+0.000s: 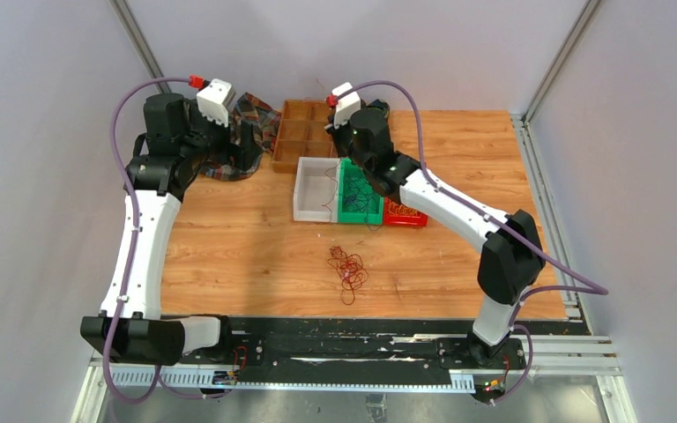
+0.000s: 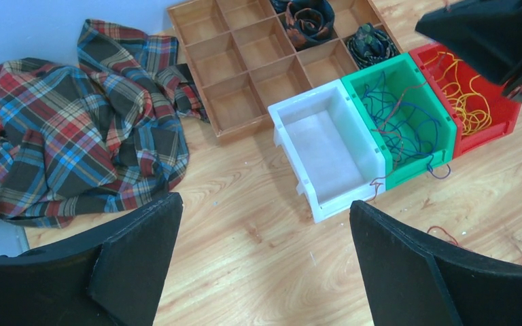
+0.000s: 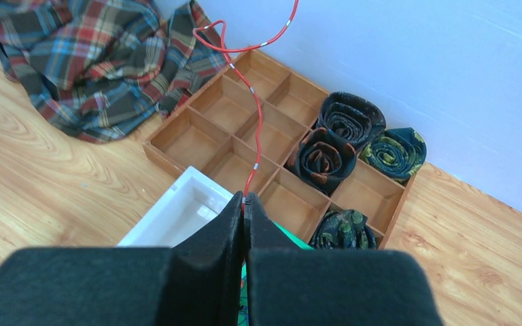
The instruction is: Untangle the cables
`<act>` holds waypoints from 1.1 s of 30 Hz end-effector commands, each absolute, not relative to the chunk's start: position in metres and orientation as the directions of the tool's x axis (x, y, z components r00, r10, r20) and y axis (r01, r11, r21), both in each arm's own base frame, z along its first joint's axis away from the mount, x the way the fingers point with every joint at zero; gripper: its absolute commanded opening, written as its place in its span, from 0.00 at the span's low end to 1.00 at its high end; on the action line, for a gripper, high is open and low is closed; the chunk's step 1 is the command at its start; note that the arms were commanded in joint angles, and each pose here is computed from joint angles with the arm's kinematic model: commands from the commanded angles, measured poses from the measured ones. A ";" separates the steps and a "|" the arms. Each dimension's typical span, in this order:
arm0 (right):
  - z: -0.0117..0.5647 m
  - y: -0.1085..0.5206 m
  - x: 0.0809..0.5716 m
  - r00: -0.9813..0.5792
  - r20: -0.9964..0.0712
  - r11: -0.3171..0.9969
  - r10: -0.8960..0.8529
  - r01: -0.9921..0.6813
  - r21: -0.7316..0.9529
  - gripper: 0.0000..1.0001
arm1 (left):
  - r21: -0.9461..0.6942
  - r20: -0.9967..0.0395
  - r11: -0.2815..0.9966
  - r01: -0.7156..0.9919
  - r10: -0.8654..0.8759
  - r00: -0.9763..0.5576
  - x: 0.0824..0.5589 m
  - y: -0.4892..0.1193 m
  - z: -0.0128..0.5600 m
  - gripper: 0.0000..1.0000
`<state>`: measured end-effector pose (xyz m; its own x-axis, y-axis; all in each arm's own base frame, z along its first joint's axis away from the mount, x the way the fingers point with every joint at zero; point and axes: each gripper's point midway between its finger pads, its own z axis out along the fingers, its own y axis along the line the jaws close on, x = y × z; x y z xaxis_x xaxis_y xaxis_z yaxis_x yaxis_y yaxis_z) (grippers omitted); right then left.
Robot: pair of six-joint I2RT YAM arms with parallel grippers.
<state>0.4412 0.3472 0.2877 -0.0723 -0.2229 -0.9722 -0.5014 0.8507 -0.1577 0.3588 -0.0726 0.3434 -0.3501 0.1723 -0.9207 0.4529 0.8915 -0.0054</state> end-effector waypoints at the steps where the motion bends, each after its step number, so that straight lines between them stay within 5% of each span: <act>1: 0.340 0.342 0.437 -0.053 -0.995 0.849 -0.083 -0.527 -0.043 0.00 | 0.037 -0.939 0.888 0.457 0.188 -0.288 0.351 -0.070 0.356 0.98; 7: 0.383 0.330 0.430 -0.084 -0.990 0.800 0.118 -0.583 0.144 0.01 | 0.056 -0.941 0.879 0.474 0.205 -0.270 0.345 -0.071 0.353 0.98; 13: 0.434 0.327 0.404 -0.175 -0.905 0.554 0.387 -0.741 0.380 0.00 | 0.033 -0.940 0.877 0.480 0.190 -0.283 0.347 -0.073 0.344 0.98; 24: 0.458 0.309 0.389 -0.161 -0.896 0.538 0.413 -0.751 0.383 0.00 | -0.005 -0.935 0.875 0.484 0.168 -0.313 0.346 -0.076 0.334 0.98; 29: 0.525 0.278 0.365 -0.173 -0.783 0.365 0.598 -0.811 0.458 0.01 | 0.019 -0.929 0.880 0.475 0.191 -0.316 0.348 -0.072 0.331 0.98; 33: 0.565 0.263 0.338 -0.093 -0.787 0.375 0.610 -0.841 0.390 0.01 | 0.011 -0.928 0.880 0.475 0.186 -0.324 0.349 -0.073 0.328 0.98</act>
